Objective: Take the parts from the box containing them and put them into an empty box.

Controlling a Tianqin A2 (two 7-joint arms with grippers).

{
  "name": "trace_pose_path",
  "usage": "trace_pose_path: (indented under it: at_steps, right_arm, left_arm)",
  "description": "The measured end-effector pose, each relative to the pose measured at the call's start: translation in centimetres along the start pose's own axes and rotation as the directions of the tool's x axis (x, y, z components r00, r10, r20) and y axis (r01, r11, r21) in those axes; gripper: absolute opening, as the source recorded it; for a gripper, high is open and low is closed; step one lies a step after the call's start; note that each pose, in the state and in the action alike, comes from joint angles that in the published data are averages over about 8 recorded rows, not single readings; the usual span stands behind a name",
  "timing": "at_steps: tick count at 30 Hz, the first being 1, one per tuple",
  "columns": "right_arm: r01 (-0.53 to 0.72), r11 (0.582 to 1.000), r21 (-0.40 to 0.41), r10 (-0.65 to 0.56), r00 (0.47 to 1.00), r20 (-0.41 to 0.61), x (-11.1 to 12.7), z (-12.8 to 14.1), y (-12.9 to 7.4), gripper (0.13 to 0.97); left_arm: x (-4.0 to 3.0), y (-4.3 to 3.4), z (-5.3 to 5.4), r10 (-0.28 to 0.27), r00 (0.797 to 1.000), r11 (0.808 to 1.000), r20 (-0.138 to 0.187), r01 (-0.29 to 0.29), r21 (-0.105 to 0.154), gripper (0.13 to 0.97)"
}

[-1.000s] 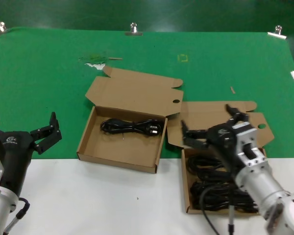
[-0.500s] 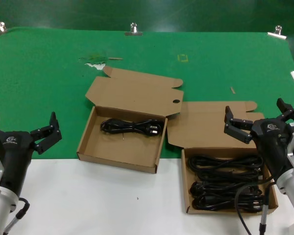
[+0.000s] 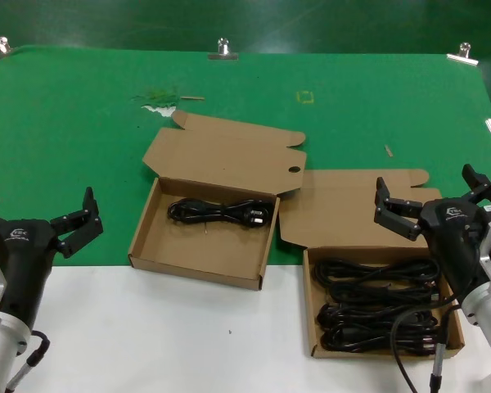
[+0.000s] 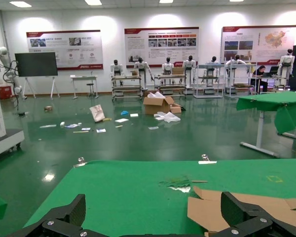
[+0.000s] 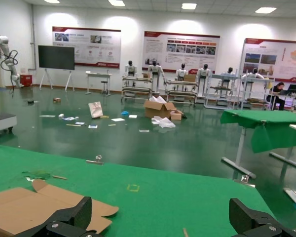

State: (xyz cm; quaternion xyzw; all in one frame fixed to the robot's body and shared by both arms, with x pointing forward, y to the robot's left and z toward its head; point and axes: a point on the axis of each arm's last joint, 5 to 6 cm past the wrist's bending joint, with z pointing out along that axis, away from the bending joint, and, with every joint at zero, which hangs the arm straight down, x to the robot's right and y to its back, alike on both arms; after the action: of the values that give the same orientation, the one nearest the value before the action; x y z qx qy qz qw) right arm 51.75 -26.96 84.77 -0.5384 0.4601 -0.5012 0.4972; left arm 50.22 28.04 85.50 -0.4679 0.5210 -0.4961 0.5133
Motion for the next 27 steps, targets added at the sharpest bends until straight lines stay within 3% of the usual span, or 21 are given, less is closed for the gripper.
trace_pose_path:
  at_steps: [27]
  right_arm:
    - [0.000,1.000,0.000,0.000,1.000,0.000,0.00,0.00,0.00,0.966]
  left_arm:
    - [0.00,0.00,0.00,0.000,1.000,1.000,0.000,0.000,0.000,0.966]
